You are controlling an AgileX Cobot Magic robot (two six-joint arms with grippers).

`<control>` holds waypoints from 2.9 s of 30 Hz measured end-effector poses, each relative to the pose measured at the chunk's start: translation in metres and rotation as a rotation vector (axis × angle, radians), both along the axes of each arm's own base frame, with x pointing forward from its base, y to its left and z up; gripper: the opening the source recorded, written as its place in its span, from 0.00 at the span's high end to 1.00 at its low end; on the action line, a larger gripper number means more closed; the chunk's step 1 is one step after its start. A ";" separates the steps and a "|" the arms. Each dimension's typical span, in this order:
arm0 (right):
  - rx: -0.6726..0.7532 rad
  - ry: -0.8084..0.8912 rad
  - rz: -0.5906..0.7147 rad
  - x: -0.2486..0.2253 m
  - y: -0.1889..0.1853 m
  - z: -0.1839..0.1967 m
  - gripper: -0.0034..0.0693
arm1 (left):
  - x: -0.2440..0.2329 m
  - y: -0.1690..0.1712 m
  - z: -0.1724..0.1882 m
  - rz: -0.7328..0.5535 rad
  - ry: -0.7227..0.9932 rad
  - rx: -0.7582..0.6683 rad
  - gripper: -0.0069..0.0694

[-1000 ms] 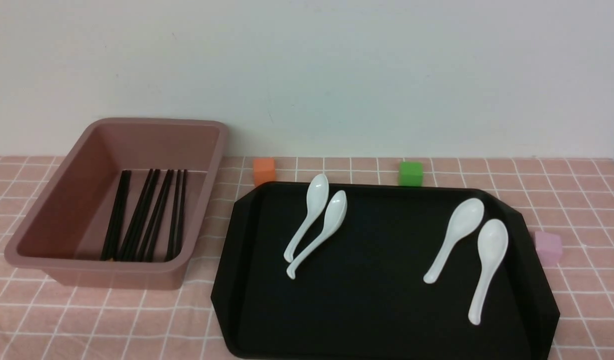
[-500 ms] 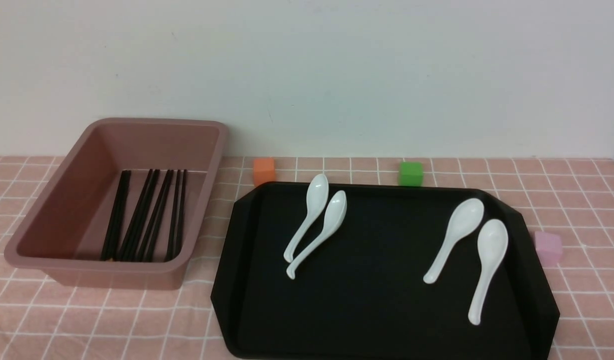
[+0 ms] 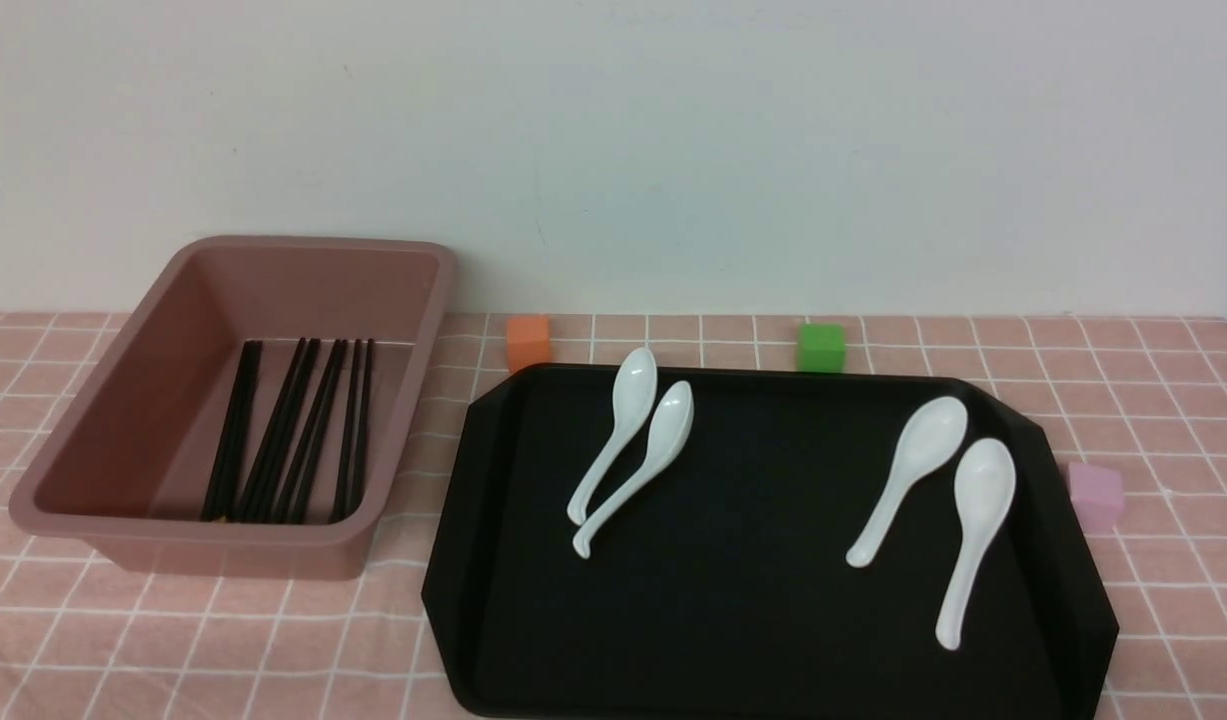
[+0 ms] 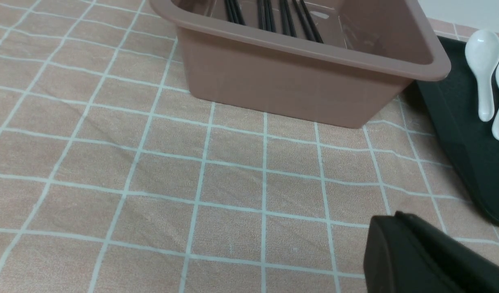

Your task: On pink tablecloth take chopsticks from black tray and put them in box.

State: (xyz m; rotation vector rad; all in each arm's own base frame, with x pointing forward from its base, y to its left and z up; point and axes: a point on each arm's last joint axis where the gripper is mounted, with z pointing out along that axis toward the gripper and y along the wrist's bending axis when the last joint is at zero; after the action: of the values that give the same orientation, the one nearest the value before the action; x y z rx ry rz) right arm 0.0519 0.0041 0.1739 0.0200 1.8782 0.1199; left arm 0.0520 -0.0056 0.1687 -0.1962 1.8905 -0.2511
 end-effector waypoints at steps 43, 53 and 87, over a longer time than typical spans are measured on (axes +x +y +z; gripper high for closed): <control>0.000 0.000 0.000 0.000 0.000 0.000 0.62 | 0.000 0.000 0.000 0.000 0.000 0.000 0.85; 0.000 0.000 0.000 0.000 0.000 0.000 0.62 | 0.000 0.000 0.000 0.000 0.000 0.000 0.83; 0.000 0.000 0.000 0.000 0.000 0.000 0.62 | 0.000 0.000 0.000 0.000 0.000 0.000 0.81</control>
State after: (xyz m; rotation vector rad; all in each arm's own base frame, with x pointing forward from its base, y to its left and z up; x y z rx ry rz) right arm 0.0519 0.0041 0.1739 0.0200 1.8782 0.1199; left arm 0.0520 -0.0056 0.1687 -0.1962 1.8905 -0.2511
